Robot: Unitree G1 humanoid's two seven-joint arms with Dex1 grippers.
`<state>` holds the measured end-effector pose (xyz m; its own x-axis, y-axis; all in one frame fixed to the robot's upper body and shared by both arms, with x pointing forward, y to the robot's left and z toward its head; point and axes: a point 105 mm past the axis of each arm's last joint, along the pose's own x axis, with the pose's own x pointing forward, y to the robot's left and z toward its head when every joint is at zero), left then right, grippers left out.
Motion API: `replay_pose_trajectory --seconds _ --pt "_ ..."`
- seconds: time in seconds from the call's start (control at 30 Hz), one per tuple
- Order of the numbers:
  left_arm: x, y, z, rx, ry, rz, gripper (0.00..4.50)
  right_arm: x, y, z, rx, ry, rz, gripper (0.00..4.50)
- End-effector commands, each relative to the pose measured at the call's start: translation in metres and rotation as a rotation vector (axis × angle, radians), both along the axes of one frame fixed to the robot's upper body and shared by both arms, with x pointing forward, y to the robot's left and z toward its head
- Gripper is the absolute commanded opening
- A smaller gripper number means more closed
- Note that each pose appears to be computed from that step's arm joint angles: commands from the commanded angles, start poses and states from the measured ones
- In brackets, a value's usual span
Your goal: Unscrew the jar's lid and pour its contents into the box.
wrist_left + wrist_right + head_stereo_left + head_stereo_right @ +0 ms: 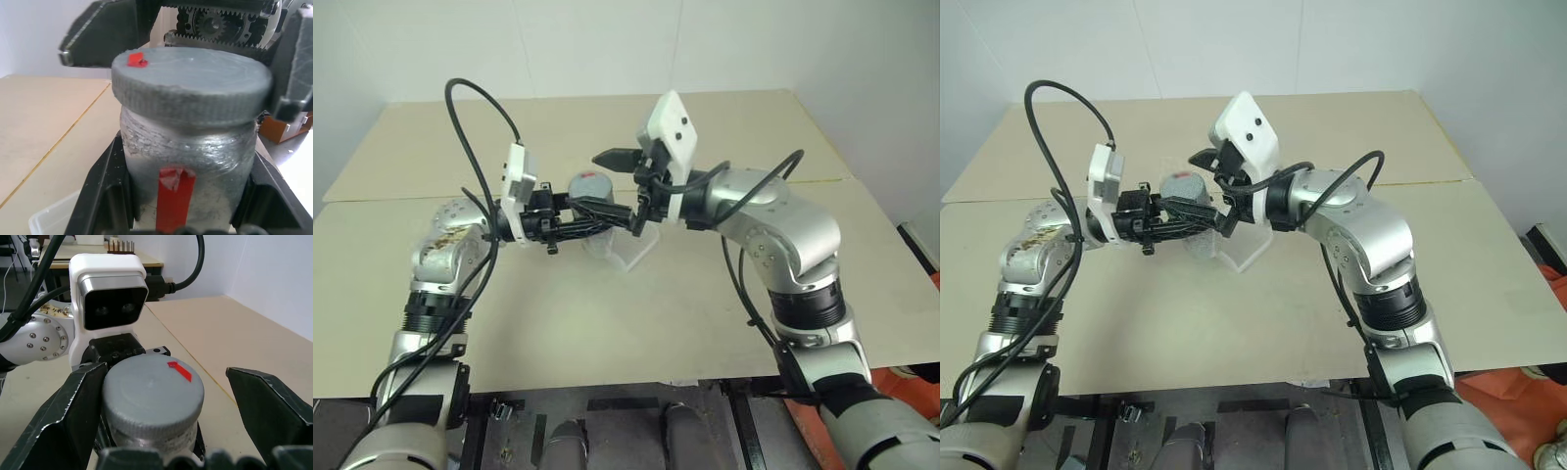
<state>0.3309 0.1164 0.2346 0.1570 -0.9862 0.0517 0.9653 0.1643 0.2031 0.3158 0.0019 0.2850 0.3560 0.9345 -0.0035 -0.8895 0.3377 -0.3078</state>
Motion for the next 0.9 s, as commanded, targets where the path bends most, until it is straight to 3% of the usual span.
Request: replay_pose_trajectory --seconds 0.03,0.9 --pt "-0.009 0.007 0.017 -0.018 -0.067 -0.019 1.95 0.002 -0.015 0.015 0.039 -0.053 -0.037 4.44" --pt "-0.012 0.012 0.018 0.007 -0.062 -0.01 1.95 -0.006 -0.039 0.01 0.05 -0.019 -0.036 4.44"
